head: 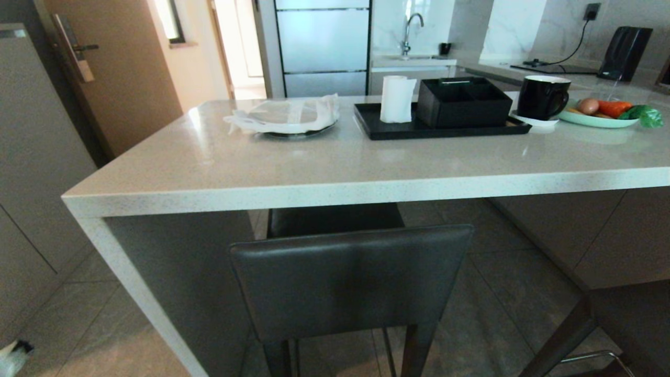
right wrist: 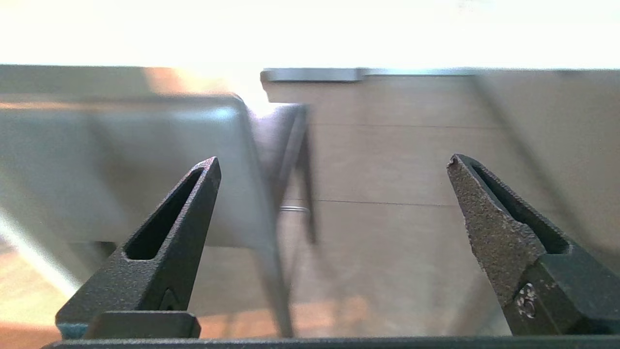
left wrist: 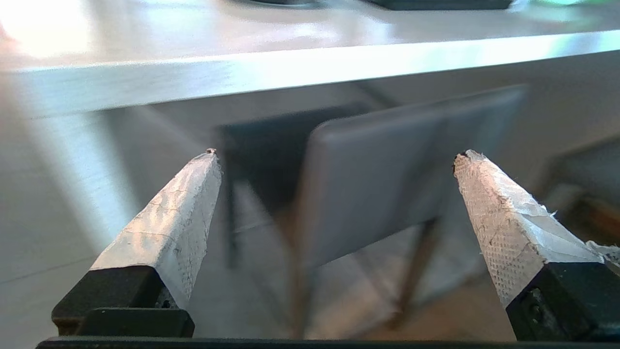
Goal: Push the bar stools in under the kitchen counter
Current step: Pull the gray chair out from under the dining table
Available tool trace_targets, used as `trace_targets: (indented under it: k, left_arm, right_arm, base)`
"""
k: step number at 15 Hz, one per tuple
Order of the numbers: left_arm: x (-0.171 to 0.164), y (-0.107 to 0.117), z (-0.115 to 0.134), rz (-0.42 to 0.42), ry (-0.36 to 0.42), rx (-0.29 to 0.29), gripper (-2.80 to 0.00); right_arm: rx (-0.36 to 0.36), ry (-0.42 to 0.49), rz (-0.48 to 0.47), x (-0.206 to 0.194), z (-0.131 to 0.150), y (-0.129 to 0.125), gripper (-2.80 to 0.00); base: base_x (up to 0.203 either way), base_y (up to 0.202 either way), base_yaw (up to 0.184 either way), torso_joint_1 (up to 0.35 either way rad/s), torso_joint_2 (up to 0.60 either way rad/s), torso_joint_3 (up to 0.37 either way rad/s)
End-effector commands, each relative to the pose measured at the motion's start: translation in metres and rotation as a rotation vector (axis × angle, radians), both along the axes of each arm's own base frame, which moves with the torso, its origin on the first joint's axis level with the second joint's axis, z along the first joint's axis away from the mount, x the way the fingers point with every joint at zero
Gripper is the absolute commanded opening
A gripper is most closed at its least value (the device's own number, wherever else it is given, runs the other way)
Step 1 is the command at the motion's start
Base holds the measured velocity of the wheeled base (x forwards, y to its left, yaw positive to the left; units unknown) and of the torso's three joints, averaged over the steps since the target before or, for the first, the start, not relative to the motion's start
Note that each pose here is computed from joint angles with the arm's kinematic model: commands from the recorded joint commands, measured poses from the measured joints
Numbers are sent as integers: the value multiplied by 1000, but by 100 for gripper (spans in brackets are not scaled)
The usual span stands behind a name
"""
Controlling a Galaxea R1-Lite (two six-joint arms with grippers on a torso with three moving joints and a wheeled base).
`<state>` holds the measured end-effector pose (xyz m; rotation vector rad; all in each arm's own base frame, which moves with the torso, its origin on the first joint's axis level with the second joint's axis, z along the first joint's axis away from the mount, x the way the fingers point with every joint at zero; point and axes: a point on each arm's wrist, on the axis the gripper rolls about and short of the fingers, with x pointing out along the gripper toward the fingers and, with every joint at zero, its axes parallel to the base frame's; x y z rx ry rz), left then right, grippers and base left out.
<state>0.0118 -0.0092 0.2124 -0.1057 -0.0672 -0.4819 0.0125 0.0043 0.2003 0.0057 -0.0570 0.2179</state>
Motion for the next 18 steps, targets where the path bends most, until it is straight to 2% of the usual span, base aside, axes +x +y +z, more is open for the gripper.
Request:
trace_targets:
  k: [1,2,4,7,11,14,18]
  left_arm:
    - [42,-11,-15,-163,50,-44,0]
    - [48,-14,-28,-244,76,-59,0]
    - [57,-18,-45,-318,157,-75,0]
    - [73,-20,-57,-306,274,-76,0]
    - [107,-24,-70,-365,401,-63,0]
    - [146,-16,-92,-372,447,-23,0]
    - [183,-4,-121,-450,400,-17,0]
  right_arm:
    - [21,109,160,37,7,6,0]
    - [32,128,240,39,2,8,0]
    - [42,206,291,44,-15,9,0]
    - [55,279,383,52,-24,12,0]
    - [71,377,488,80,-29,16,0]
    - [78,434,563,106,-36,19,0]
    - [62,515,666,126,-51,26,0]
  base:
    - [0,0,0,0,0,0]
    - [0,0,0,0,0,0]
    - [0,0,0,0,0,0]
    - [0,0,0,0,0,0]
    - [0,0,0,0,0,0]
    - [0,0,0,0,0,0]
    - [0,0,0,0,0,0]
